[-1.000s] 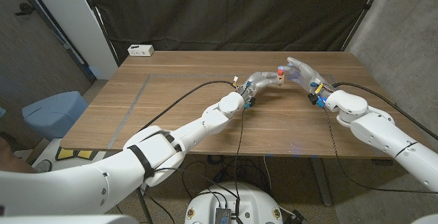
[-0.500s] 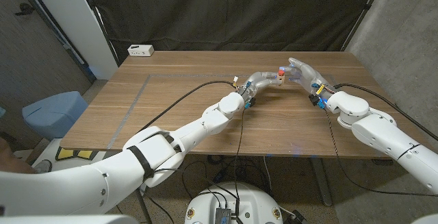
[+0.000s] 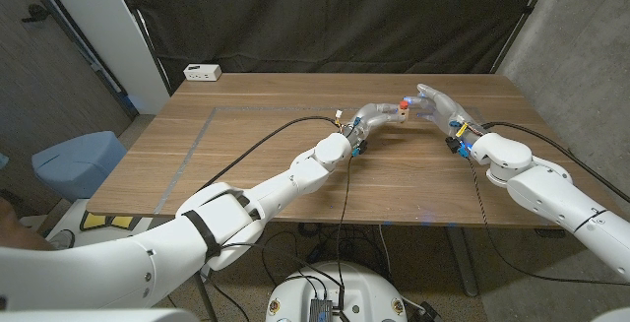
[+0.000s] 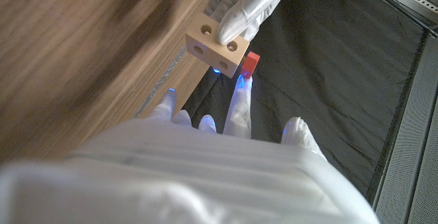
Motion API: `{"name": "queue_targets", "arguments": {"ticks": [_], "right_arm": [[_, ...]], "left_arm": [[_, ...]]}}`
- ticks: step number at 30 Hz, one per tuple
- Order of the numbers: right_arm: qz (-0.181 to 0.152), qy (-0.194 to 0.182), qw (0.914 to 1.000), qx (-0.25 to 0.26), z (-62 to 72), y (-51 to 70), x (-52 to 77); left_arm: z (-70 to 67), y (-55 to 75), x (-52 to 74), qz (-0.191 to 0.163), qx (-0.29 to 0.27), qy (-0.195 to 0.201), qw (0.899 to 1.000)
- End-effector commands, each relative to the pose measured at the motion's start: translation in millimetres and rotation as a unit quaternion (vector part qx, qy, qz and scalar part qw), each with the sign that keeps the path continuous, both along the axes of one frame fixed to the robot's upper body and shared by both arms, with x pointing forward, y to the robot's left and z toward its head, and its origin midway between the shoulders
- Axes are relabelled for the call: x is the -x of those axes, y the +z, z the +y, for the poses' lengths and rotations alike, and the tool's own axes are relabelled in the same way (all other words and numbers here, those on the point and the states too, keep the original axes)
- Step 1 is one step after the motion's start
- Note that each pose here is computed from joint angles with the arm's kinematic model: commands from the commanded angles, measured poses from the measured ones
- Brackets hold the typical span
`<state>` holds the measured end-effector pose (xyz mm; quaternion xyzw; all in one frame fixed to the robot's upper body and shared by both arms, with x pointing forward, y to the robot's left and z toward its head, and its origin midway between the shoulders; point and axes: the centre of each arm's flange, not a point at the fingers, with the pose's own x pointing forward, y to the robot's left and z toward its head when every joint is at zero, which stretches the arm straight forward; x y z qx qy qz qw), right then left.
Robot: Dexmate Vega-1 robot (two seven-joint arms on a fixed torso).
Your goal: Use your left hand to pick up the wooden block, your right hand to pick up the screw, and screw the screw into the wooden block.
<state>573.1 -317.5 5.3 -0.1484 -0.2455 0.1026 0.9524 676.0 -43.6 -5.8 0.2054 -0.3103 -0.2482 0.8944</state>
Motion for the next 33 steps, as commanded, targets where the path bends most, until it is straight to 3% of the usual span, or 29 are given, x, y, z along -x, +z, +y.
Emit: {"name": "queue_targets", "arguments": {"ticks": [1, 33], "right_arm": [[-0.002, -0.001, 1.0, 0.0, -0.2, 0.9, 1.6], [0.002, 0.009, 0.9999, 0.012, 3.4, -0.4, 8.1]], "left_arm": [[0.4, -0.5, -2.0, 0.003, 0.002, 0.002, 1.0], [0.2, -1.9, -2.7, 0.007, 0.001, -0.001, 1.0]]}}
